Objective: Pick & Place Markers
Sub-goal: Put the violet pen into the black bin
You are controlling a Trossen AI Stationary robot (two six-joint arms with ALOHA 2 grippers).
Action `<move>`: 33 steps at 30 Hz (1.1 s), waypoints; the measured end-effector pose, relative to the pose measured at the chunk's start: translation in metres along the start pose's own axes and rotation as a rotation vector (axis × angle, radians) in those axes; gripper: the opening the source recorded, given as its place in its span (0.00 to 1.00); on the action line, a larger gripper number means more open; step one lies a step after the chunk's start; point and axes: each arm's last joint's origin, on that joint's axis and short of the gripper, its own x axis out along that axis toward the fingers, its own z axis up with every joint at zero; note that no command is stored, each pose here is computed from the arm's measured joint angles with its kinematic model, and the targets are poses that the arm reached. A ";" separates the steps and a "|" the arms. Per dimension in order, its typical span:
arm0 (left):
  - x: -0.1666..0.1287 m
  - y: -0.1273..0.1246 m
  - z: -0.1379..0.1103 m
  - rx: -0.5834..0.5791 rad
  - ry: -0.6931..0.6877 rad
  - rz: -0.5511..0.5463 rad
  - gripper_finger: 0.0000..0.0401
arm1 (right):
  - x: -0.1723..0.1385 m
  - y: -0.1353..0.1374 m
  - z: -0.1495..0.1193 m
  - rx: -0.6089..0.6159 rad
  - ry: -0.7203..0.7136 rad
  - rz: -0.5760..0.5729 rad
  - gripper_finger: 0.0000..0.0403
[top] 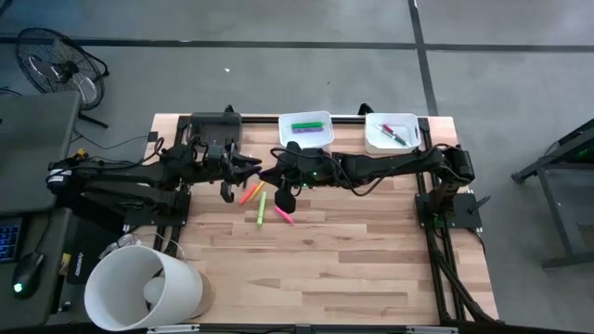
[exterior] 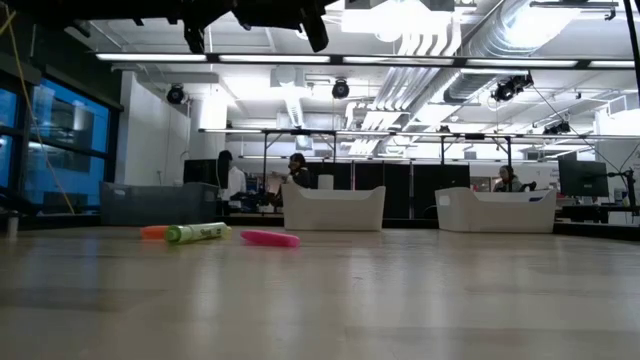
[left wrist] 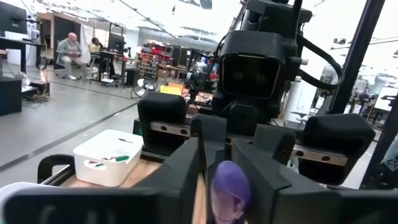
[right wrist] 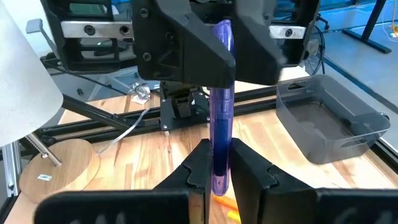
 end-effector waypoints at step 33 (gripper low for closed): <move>0.000 0.000 0.000 -0.001 0.001 -0.010 0.08 | 0.001 -0.007 0.001 0.005 0.002 -0.003 0.12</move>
